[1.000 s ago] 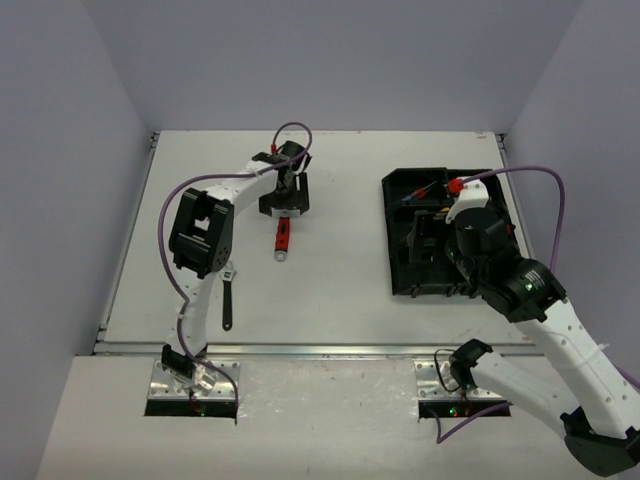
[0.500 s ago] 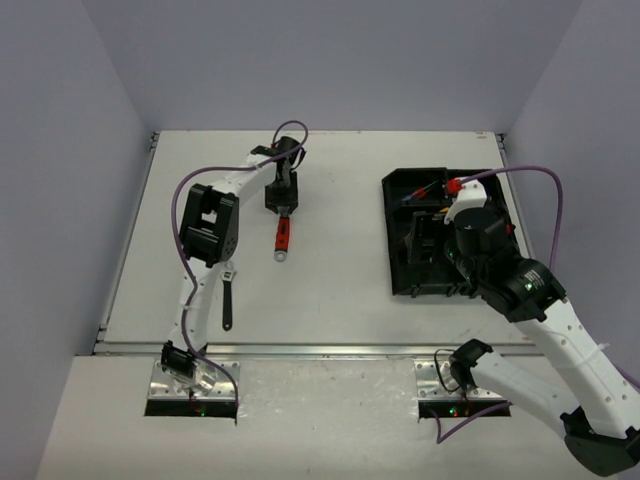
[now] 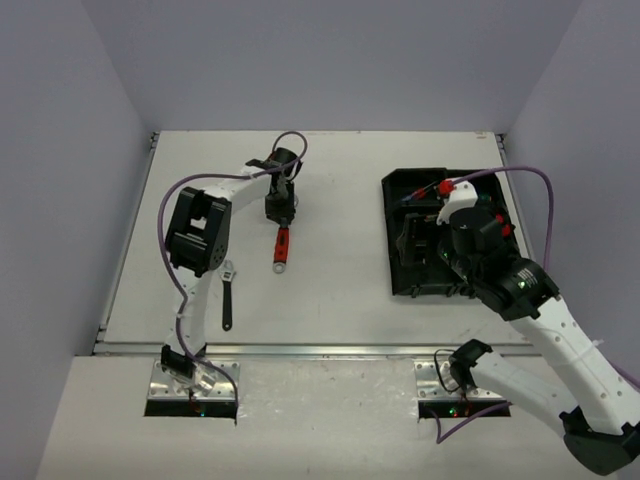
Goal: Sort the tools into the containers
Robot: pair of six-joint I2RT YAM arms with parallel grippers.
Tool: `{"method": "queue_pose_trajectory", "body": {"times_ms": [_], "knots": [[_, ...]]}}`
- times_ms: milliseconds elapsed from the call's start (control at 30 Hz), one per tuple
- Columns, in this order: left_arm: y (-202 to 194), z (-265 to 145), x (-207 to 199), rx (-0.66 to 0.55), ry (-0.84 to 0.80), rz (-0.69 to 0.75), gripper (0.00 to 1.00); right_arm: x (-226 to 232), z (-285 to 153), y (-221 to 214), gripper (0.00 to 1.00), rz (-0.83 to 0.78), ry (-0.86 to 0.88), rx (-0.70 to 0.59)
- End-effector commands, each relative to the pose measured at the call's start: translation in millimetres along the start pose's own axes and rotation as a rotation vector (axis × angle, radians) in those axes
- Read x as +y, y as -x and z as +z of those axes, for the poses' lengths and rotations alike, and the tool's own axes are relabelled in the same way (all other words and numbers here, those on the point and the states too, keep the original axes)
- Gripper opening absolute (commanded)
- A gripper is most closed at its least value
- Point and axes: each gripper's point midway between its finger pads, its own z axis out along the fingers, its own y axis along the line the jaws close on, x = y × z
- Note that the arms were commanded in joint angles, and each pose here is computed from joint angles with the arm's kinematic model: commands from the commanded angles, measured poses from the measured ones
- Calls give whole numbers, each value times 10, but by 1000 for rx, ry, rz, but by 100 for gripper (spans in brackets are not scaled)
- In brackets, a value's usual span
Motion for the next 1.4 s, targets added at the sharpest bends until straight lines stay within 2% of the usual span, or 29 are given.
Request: {"method": "queue_pose_trajectory", "body": {"times_ms": [0, 133, 267, 500, 700, 900, 1167, 1367], "knots": [[83, -788, -566, -175, -192, 29, 0, 304, 242, -48, 99, 27, 129, 19], [7, -1044, -617, -218, -236, 16, 0, 530, 386, -151, 99, 56, 234, 49], [-138, -1351, -785, -258, -326, 64, 0, 766, 479, -113, 99, 127, 341, 29], [-415, -1805, -1158, -282, -523, 178, 0, 851, 528, 100, 99, 343, 358, -67], [-502, -2193, -1398, -323, -661, 182, 0, 1022, 468, 141, 99, 464, 467, -89], [-459, -2553, -1494, -375, -730, 115, 0, 1342, 487, -199, 99, 412, 629, 60], [-489, -2706, -1699, -359, -785, 74, 0, 1540, 596, -417, 98, 434, 638, 118], [-510, -2832, -1867, -363, -825, 62, 0, 1680, 688, -478, 85, 501, 647, 132]]}}
